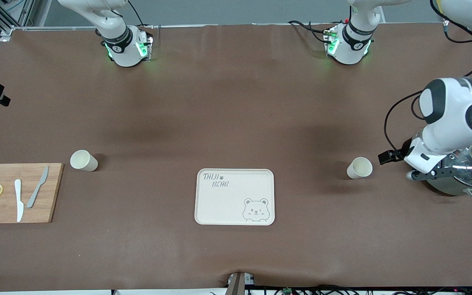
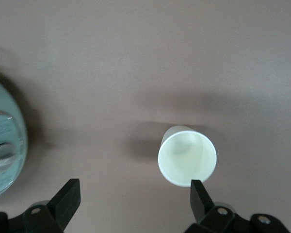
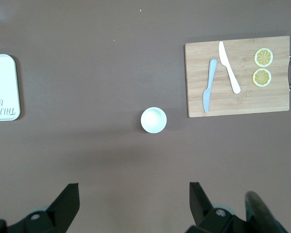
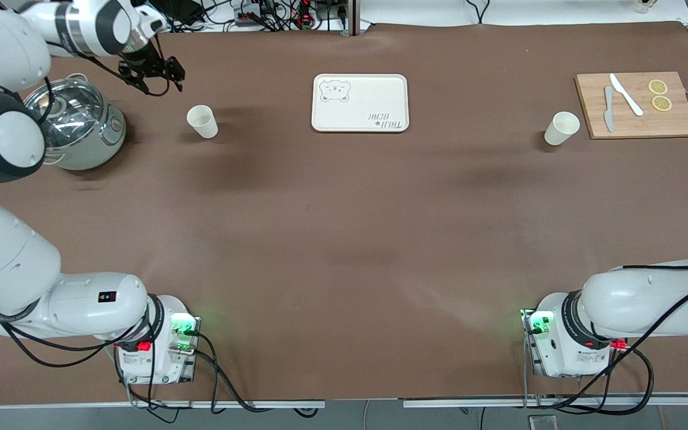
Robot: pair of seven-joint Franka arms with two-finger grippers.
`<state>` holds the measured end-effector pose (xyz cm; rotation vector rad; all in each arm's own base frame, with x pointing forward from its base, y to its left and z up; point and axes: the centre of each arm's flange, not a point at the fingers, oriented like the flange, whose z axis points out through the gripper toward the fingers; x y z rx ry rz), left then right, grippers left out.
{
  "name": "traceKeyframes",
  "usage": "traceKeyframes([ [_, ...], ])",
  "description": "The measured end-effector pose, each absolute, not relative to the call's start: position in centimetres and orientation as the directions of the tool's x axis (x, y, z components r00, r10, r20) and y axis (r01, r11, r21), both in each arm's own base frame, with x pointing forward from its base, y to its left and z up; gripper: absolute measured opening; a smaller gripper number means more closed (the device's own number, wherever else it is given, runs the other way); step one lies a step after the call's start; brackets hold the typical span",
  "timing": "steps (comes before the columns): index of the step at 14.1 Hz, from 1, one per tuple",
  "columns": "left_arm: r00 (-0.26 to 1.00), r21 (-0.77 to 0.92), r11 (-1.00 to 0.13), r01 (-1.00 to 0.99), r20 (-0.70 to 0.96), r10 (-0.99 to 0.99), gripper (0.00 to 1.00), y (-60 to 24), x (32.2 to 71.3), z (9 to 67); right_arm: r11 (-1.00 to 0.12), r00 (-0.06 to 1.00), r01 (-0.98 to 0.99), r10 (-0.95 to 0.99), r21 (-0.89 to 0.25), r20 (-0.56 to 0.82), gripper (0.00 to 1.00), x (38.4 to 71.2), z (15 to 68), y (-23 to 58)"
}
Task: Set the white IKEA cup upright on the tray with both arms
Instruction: 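Lower the left gripper over the cup and close on its rim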
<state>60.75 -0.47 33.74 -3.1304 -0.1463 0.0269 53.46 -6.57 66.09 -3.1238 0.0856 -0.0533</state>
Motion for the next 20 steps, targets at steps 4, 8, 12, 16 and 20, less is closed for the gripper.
traceKeyframes([
  [4, 0.995, -0.008, -0.996, 0.088, -0.055, 0.089, 0.95, -0.7, 59.8, 29.6, -0.998, 0.998, -0.052, -0.053, -0.017, 0.034, 1.00, 53.5, 66.1, -6.4],
  [8, 0.992, -0.008, -0.996, 0.087, -0.092, 0.087, 0.91, -0.8, 59.5, 27.0, -0.998, 0.998, -0.052, -0.053, -0.017, 0.034, 1.00, 53.5, 66.1, -6.4],
  [12, 0.993, 0.020, -0.995, 0.099, -0.071, 0.097, 0.90, -1.4, 59.9, 25.4, -0.998, 0.998, -0.052, -0.053, -0.017, 0.034, 1.00, 53.5, 66.1, -6.4],
  [16, 0.993, 0.035, -0.995, 0.090, -0.076, 0.087, 0.75, -2.5, 60.1, 23.3, -0.998, 0.998, -0.052, -0.053, -0.017, 0.034, 1.00, 53.5, 66.1, -6.4],
  [20, 0.994, 0.042, -0.996, 0.077, -0.077, 0.073, 0.34, -3.4, 60.2, 23.1, -0.999, 0.998, -0.051, -0.051, -0.017, 0.023, 1.00, 54.0, 65.3, -6.4],
])
